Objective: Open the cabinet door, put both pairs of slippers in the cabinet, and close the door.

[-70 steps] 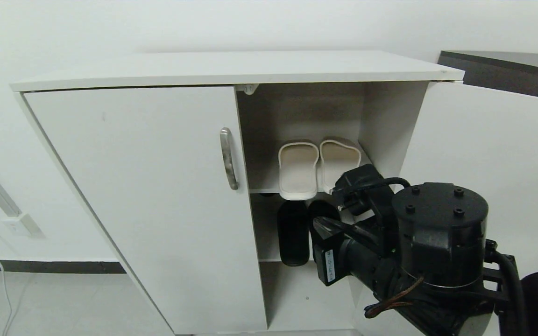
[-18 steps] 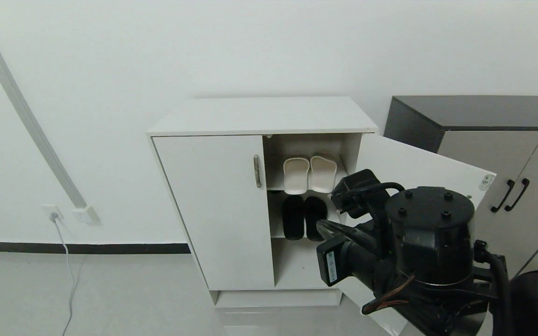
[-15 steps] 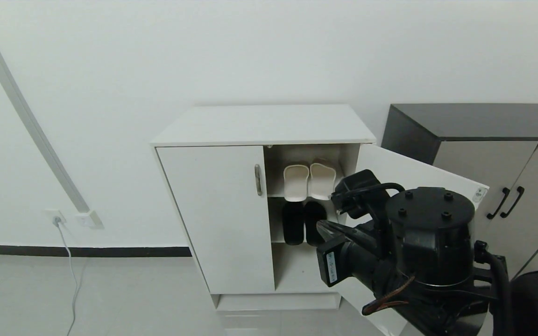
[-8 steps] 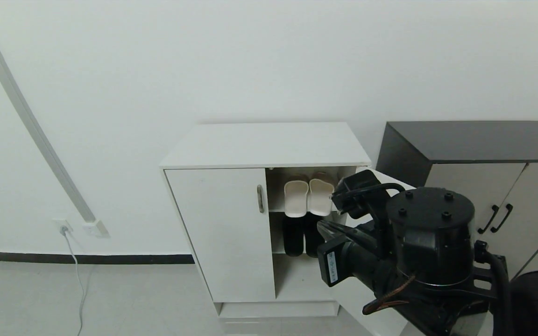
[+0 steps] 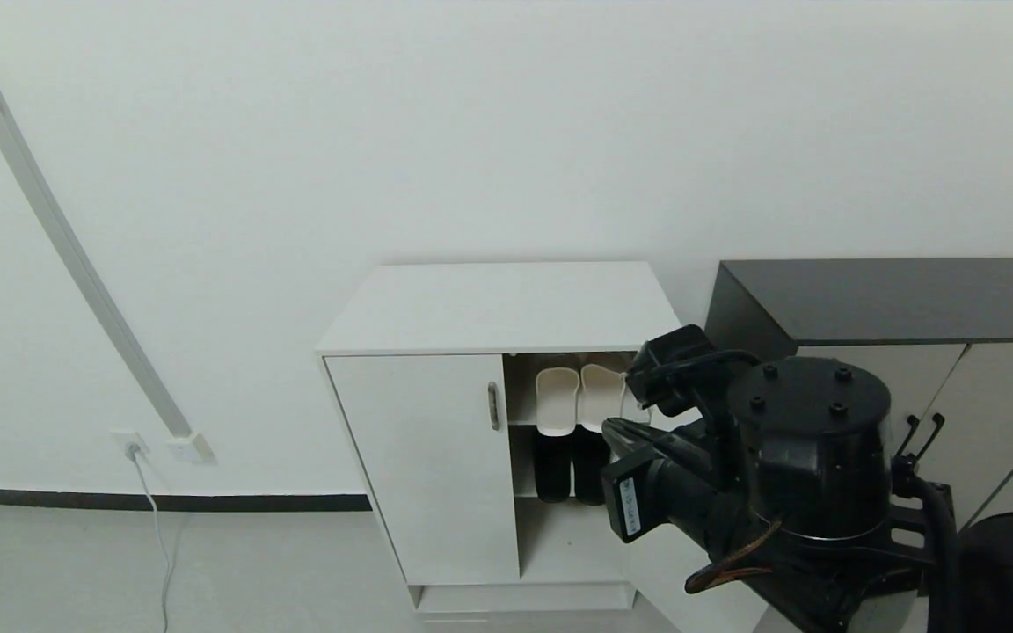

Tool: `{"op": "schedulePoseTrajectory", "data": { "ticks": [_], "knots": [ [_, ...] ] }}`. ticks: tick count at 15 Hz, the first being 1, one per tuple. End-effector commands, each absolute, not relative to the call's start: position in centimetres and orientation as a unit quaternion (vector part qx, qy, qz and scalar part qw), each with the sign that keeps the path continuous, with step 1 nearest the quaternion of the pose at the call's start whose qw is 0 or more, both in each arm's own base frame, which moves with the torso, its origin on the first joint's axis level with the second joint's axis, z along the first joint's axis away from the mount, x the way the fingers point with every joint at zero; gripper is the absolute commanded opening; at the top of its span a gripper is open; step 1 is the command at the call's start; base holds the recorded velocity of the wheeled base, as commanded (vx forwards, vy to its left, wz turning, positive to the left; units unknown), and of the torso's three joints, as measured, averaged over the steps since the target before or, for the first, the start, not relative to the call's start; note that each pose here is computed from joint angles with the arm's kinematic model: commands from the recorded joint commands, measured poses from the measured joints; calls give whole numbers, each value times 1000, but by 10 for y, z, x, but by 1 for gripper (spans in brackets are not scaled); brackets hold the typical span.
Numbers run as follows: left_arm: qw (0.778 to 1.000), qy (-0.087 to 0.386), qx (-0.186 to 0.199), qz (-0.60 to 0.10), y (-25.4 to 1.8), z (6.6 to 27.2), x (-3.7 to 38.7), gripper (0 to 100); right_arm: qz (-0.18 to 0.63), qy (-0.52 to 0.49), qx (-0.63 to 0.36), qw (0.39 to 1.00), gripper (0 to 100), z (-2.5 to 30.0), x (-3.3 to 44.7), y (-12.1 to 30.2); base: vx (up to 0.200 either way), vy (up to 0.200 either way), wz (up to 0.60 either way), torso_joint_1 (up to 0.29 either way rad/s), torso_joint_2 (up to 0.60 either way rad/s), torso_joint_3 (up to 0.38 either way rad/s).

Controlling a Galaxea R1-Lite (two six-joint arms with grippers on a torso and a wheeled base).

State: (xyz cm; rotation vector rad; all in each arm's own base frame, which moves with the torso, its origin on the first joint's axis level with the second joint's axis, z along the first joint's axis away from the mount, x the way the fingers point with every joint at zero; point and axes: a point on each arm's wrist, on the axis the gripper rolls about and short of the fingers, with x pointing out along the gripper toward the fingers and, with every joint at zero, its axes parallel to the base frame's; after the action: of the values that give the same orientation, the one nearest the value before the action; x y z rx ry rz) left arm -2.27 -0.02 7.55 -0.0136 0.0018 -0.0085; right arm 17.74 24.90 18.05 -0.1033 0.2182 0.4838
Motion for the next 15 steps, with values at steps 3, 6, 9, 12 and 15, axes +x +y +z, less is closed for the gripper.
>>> {"op": "schedulePoseTrajectory", "data": {
  "ticks": [3, 6, 9, 12, 15],
  "knots": [
    [1000, 1, -7, -5, 0, 76, -23, 0, 240, 114, -57, 962, 0, 176, 179, 251, 0, 0, 0, 11, -20, -12],
    [1000, 1, -7, -5, 0, 76, -23, 0, 242, 114, -57, 962, 0, 176, 179, 251, 0, 0, 0, 0, 0, 0],
    [1000, 1, -7, -5, 0, 76, -23, 0, 242, 115, -57, 962, 0, 175, 179, 250, 0, 0, -600, -6, 1, 4],
    [1000, 1, -7, -5, 0, 76, -23, 0, 241, 114, -56, 962, 0, 176, 179, 250, 0, 0, -600, 10, 2, -2],
    [1000, 1, -7, -5, 0, 76, -23, 0, 238, 116, -57, 963, 0, 174, 182, 249, 0, 0, -200, 1, 4, -1]
  ]
}}
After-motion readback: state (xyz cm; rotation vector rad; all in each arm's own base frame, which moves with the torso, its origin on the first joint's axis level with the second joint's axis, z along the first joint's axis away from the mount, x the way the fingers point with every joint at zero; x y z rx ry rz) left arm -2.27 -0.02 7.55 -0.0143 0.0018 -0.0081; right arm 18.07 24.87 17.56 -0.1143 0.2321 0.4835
